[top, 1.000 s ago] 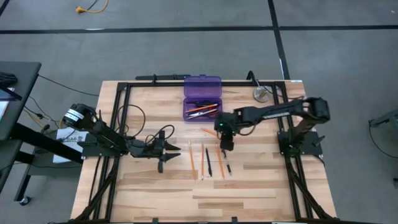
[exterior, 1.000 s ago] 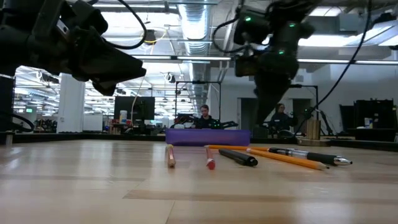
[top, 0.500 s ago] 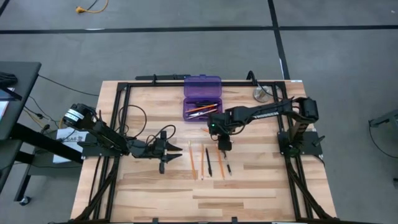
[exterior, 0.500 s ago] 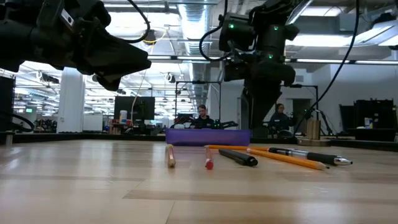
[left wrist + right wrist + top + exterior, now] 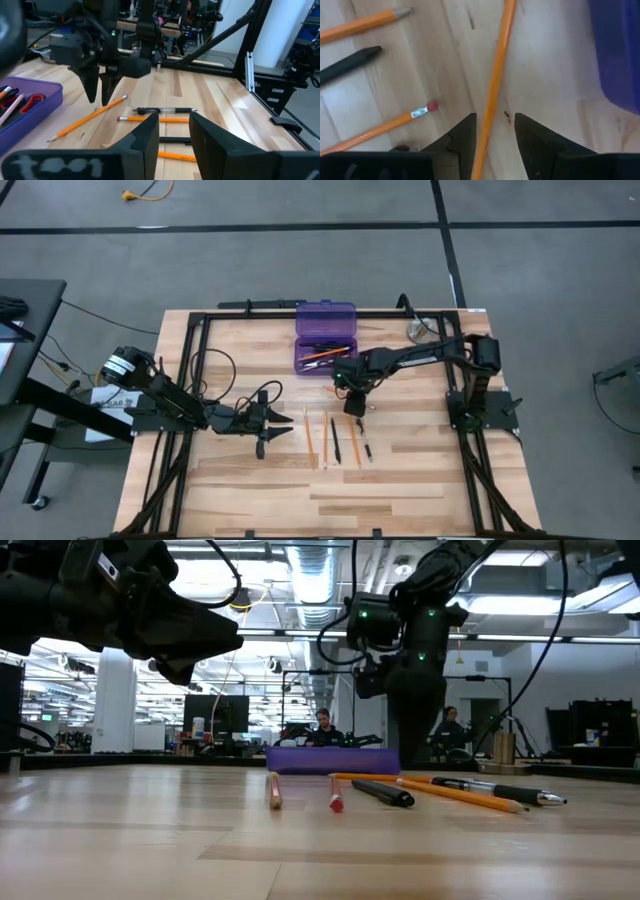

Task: Pick & place school supplies into a supply box
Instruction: Put the orange pencil into the violet supply box

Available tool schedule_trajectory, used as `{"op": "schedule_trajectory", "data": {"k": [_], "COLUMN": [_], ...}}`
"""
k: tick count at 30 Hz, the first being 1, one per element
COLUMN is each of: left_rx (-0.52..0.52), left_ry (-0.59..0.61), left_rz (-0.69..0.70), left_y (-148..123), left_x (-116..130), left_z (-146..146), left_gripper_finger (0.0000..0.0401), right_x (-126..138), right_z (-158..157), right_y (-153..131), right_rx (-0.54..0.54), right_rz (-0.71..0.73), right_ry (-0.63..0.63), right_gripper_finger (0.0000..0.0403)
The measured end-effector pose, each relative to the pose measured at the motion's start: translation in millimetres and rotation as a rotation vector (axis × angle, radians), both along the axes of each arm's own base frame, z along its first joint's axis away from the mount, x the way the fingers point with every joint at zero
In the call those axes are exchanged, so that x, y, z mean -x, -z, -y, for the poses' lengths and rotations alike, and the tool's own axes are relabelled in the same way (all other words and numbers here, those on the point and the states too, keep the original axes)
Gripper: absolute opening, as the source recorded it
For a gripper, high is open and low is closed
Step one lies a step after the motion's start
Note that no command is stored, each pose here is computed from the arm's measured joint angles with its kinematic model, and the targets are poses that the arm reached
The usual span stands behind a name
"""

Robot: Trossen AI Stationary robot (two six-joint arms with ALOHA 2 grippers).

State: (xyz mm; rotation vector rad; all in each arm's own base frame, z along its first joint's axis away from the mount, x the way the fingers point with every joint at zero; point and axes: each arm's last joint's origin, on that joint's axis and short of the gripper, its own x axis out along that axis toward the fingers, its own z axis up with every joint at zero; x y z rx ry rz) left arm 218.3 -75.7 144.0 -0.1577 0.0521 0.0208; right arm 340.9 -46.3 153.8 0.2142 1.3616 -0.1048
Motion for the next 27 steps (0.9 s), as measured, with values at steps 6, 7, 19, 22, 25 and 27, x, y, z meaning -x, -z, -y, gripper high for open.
{"op": "schedule_trajectory", "data": {"k": [6,7,19,22,25,27], "left_rx": [-0.001,-0.001,-0.002,-0.002,-0.002,-0.002], "left_ry": [0.0,0.0,0.0,0.0,0.0,0.0], "left_rz": [-0.001,-0.001,-0.002,-0.002,-0.002,-0.002], "left_y": [0.1,0.1,0.2,0.2,0.2,0.2], "left_x": [0.0,0.0,0.0,0.0,0.0,0.0], "left_z": [0.0,0.0,0.0,0.0,0.0,0.0], "left_gripper_finger": [0.0096,0.0096,0.0096,0.0096,0.0096,0.0096], "right_x": [-2.9,-3.1,-3.1,-3.3,-4.3,-4.3], "right_z": [0.0,0.0,1.8,1.8,1.5,1.5], "right_y": [1.3,1.2,1.1,0.9,0.7,0.6], "right_rx": [0.004,0.005,0.008,0.009,0.01,0.01], "right_rz": [0.021,0.024,0.028,0.031,0.04,0.041], "right_ry": [-0.006,-0.006,-0.027,-0.027,-0.028,-0.028], "right_gripper_finger": [0.0126,0.0126,0.0126,0.0126,0.0126,0.0126]}}
